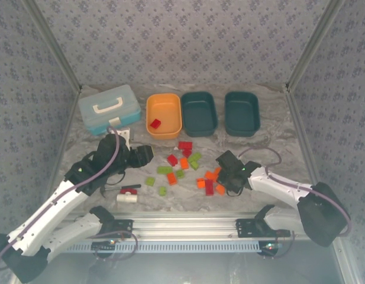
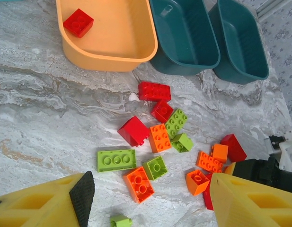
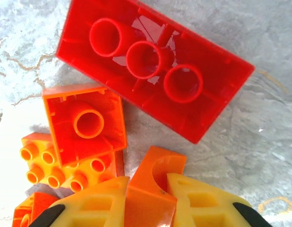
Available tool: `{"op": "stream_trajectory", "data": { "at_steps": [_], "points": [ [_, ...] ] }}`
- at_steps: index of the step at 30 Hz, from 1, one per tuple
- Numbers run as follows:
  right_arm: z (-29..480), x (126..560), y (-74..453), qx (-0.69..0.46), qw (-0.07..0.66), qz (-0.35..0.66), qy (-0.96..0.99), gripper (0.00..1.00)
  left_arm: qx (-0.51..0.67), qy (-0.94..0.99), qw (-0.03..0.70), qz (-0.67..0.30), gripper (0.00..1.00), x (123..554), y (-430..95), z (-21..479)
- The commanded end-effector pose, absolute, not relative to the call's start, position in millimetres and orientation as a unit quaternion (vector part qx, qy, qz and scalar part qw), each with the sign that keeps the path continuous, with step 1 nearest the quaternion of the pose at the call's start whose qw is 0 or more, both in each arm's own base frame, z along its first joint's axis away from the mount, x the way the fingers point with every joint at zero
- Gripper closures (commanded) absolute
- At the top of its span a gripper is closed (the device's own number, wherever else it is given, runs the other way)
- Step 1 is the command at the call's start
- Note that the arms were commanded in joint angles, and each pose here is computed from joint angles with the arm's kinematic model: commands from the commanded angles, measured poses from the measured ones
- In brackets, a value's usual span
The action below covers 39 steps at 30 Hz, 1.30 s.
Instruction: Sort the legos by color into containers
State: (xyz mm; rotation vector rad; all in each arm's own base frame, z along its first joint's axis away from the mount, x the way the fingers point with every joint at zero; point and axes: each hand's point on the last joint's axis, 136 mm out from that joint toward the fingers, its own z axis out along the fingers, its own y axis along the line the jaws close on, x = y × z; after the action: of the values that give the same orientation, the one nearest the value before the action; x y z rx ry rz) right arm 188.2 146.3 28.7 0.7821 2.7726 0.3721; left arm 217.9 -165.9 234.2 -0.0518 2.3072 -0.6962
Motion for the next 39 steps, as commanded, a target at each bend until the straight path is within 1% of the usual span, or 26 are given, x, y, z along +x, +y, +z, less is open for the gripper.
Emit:
{"op": "stream_trajectory", "data": {
  "at_steps": [1,7,9,12,17,21,23,26,32,39],
  "points": [
    [56,190,136,0.252,0.159,0.092,0.95,0.82,-0.019,0.894,0.358,-0.268,0.32,215,-165,232],
    [135,202,126,0.209,0.24,0.078,0.945,0.85,-0.013,0.902,0.338,-0.269,0.32,207,-172,214],
    [163,214,121,0.195,0.269,0.077,0.94,0.86,-0.012,0.903,0.335,-0.271,0.32,204,-176,209],
    [198,248,112,0.187,0.301,0.074,0.932,0.86,-0.01,0.901,0.333,-0.278,0.32,201,-182,205],
    [223,336,83,0.235,0.316,0.089,0.915,0.89,-0.003,0.894,0.34,-0.291,0.32,200,-194,209],
    [211,400,57,0.266,0.303,0.078,0.912,0.89,0.003,0.887,0.346,-0.307,0.32,198,-204,216],
    [192,431,49,0.284,0.277,0.093,0.913,0.89,0.004,0.883,0.347,-0.315,0.32,196,-208,218],
    [162,460,40,0.301,0.239,0.102,0.918,0.89,0.004,0.882,0.347,-0.319,0.32,195,-212,219],
    [101,485,31,0.328,0.174,0.102,0.923,0.9,0.007,0.883,0.345,-0.319,0.32,194,-216,221],
    [68,496,24,0.34,0.144,0.081,0.926,0.87,0.009,0.885,0.345,-0.311,0.32,195,-216,220]
  ]
}}
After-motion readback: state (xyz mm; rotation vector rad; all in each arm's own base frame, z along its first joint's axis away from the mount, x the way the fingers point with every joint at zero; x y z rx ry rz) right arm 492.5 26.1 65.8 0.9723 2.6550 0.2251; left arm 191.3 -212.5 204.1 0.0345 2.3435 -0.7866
